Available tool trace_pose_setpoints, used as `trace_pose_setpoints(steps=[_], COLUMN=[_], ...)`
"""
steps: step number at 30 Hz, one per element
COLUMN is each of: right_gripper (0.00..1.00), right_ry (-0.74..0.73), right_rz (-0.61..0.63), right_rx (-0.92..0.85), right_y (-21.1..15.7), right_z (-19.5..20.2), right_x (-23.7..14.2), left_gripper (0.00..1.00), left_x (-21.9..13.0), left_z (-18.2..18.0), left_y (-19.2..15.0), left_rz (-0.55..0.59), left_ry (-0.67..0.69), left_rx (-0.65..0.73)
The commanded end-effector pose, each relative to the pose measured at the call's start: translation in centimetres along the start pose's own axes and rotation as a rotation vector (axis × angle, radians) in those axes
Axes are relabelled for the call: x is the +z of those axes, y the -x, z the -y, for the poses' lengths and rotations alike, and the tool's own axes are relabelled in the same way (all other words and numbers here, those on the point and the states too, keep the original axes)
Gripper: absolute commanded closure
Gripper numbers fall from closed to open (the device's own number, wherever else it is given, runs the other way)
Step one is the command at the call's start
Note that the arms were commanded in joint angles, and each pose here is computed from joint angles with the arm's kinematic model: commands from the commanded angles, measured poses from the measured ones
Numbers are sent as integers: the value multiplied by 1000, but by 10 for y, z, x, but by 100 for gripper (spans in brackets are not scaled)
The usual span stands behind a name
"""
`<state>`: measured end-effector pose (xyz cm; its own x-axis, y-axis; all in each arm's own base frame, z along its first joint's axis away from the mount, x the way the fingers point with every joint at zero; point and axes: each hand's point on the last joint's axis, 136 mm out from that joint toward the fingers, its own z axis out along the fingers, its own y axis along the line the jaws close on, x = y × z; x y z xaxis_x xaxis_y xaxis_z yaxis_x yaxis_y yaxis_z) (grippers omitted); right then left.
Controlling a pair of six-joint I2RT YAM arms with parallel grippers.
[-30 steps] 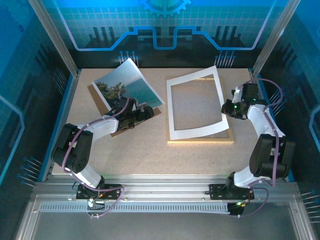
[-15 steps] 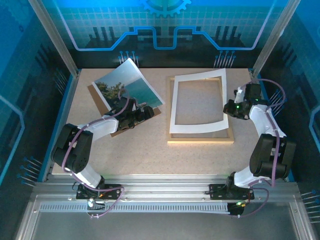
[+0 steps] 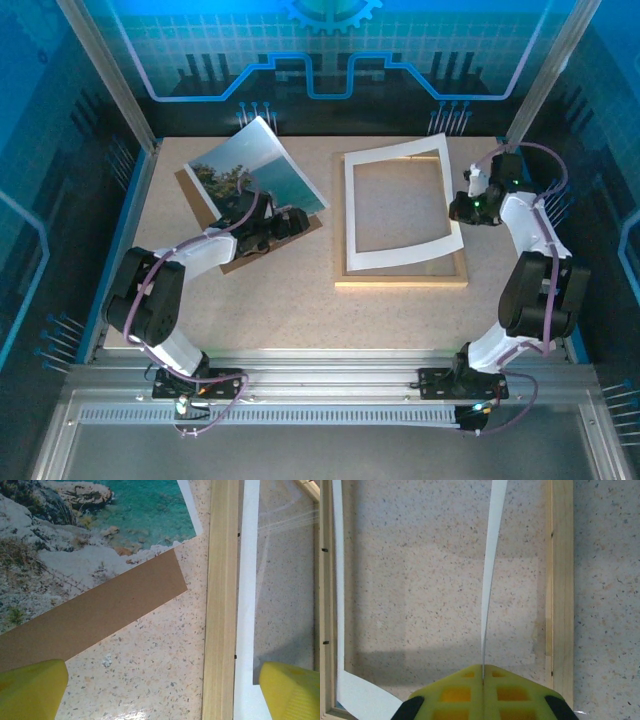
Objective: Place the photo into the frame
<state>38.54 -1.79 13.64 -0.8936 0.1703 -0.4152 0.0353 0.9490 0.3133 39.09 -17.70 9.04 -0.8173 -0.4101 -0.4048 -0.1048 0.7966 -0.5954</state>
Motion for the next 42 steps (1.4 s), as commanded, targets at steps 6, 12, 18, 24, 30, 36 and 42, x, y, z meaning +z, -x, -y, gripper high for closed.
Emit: trace_pose_setpoints(steps=[6,12,18,24,30,36,42], right_gripper=[99,99,98,98,97,96,95], right_ry=[8,11,27,17,29,8,26], right_rz=[-59,-83,-117,-119,-96,-23,3], right_rx=[-36,-55,-74,-85,-132,-201,-234], right_y=[-14,-18,-22,-24,-20,-6,-7], right_z=[-5,-9,-14,-13,-20,-22,-30], right_x=[10,4,4,7,18,13,8], left_gripper=[1,1,1,1,1,1,1], left_x=[-1,1,3,3,2,1,2], left_z=[8,8,8,4,1,1,3], left_y=[-1,-2,-3,-7,-8,-7,-5], left_rz=[-18,-23,-25,-31,-26,-25,-23], left_ry=[-20,-23,-34,-27,-24,-19,-25], left_rx=[38,40,36,37,30,32,29])
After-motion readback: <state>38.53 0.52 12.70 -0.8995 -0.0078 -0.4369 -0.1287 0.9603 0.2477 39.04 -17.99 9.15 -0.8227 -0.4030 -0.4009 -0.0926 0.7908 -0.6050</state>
